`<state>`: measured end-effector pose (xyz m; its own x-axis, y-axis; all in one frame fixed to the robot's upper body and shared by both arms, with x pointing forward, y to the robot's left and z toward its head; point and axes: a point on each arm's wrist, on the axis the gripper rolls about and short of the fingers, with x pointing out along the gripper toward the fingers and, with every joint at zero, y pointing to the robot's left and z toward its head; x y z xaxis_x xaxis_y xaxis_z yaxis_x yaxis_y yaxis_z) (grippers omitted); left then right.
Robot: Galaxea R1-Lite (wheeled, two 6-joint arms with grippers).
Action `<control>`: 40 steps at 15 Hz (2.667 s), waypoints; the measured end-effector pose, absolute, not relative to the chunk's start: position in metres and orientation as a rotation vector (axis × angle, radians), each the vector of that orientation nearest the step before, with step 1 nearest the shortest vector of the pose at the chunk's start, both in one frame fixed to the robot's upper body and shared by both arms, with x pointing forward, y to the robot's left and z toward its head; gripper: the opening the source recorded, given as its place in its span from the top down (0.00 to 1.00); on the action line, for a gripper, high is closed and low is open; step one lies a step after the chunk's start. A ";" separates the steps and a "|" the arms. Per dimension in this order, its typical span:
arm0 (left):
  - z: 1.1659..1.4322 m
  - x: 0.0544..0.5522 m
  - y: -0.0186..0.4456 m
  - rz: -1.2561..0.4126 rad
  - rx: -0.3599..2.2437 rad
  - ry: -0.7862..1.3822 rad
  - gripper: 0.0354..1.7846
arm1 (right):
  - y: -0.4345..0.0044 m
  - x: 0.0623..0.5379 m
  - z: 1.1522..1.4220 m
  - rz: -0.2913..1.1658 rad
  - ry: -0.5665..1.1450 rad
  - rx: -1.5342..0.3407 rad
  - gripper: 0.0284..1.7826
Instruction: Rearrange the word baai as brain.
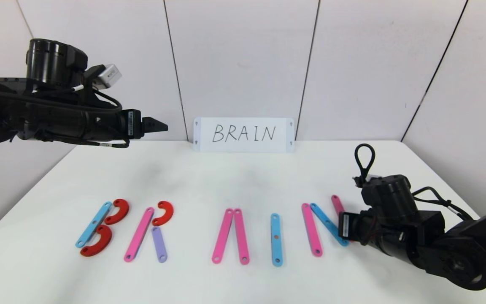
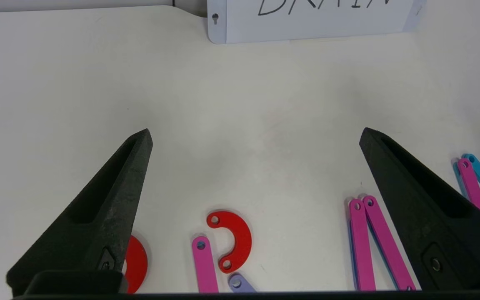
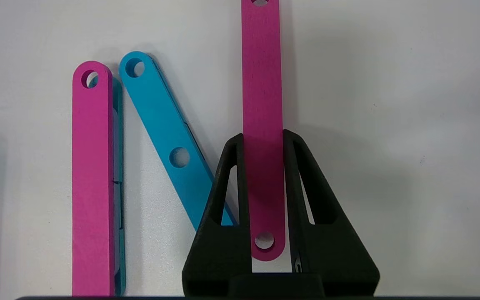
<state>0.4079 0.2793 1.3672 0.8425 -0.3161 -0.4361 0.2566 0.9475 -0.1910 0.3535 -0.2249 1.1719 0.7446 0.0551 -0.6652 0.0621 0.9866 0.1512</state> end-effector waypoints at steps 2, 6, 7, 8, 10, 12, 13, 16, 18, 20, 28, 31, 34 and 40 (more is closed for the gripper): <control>1.367 0.408 0.279 -0.305 -0.127 0.482 0.03 | -0.225 0.351 1.171 -0.005 0.738 0.165 0.85; 1.367 0.408 0.278 -0.306 -0.126 0.484 0.03 | -0.228 0.351 1.174 -0.009 0.728 0.172 0.69; 1.367 0.408 0.278 -0.307 -0.126 0.484 0.03 | -0.229 0.351 1.175 -0.010 0.724 0.173 0.61; 1.367 0.408 0.278 -0.307 -0.126 0.485 0.03 | -0.229 0.351 1.176 -0.011 0.721 0.175 0.51; 1.367 0.408 0.278 -0.307 -0.126 0.485 0.03 | -0.230 0.351 1.178 -0.012 0.714 0.179 0.31; 1.366 0.408 0.278 -0.307 -0.126 0.485 0.03 | -0.231 0.351 1.183 -0.011 0.698 0.185 0.16; 1.366 0.408 0.278 -0.307 -0.126 0.485 0.03 | -0.232 0.351 1.186 -0.010 0.685 0.187 0.11; 1.365 0.407 0.277 -0.309 -0.125 0.489 0.03 | -0.236 0.354 1.206 0.037 0.634 0.181 0.03; 1.363 0.406 0.275 -0.312 -0.122 0.496 0.03 | -0.246 0.359 1.219 0.117 0.599 0.141 0.03; 1.366 0.399 0.275 -0.317 -0.115 0.490 0.03 | -0.261 0.363 1.234 0.230 0.562 0.126 0.03; 1.357 0.315 0.287 -0.346 -0.023 0.493 0.03 | -0.287 0.324 1.286 0.370 0.483 0.065 0.03; 1.352 0.266 0.296 -0.342 -0.004 0.461 0.03 | -0.298 0.279 1.312 0.357 0.462 0.068 0.03; 1.342 0.215 0.306 -0.337 0.001 0.402 0.03 | -0.309 0.221 1.331 0.351 0.437 0.070 0.03; 1.322 0.122 0.325 -0.291 0.000 0.289 0.03 | -0.327 0.127 1.337 0.316 0.242 0.070 0.03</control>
<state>0.1222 0.3253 1.3220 0.9172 -0.2824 -0.2811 0.2825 0.9584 -0.0411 0.1273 -0.3272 1.3372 0.9219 0.3158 -0.2246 -0.2991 0.9484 0.1055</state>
